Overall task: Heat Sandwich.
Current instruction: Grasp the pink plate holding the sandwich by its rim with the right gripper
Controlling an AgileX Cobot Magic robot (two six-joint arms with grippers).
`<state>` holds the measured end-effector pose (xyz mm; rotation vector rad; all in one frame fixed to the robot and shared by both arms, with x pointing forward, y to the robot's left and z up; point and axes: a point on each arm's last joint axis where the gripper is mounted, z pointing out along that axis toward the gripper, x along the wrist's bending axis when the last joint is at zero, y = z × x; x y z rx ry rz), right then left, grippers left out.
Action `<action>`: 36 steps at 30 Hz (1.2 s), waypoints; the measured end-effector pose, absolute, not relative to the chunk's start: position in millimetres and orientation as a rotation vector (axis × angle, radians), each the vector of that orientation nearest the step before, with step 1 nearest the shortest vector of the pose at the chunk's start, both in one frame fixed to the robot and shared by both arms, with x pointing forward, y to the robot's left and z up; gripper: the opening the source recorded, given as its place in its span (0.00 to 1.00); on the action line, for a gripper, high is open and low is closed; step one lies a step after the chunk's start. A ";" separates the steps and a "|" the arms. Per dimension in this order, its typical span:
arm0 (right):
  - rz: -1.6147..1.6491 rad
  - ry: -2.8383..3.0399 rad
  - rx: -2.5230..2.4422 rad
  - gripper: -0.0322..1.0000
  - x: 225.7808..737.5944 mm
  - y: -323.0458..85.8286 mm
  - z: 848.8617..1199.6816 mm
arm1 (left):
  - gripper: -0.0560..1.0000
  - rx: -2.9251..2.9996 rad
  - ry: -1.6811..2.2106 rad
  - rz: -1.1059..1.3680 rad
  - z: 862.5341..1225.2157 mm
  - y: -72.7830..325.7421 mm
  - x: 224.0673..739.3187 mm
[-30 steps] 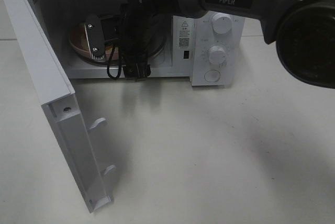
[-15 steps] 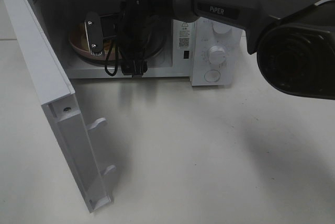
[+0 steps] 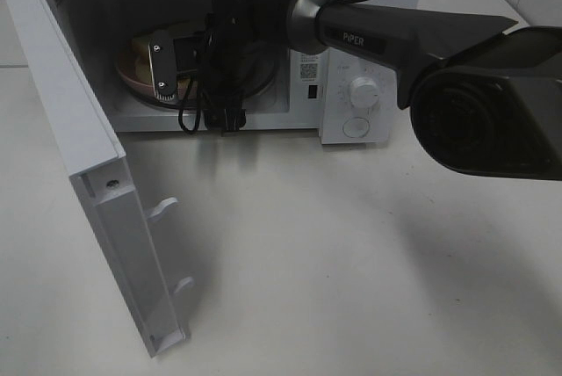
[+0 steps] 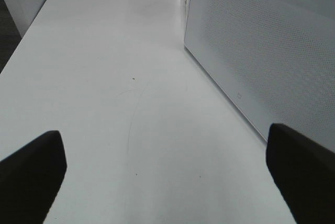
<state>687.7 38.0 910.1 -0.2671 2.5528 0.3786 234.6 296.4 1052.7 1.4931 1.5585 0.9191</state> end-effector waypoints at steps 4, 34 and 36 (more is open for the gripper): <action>0.380 2.550 -0.271 0.91 689.3 38.0 907.9 | 0.98 1.493 1.559 0.920 1052.7 296.5 234.6; 0.414 2.602 -0.332 0.51 681.7 46.7 895.9 | 0.98 1.495 1.561 0.926 1052.7 297.0 234.6; 0.413 2.600 -0.339 0.50 681.6 46.6 897.4 | 0.98 1.495 1.561 0.926 1052.7 297.0 234.6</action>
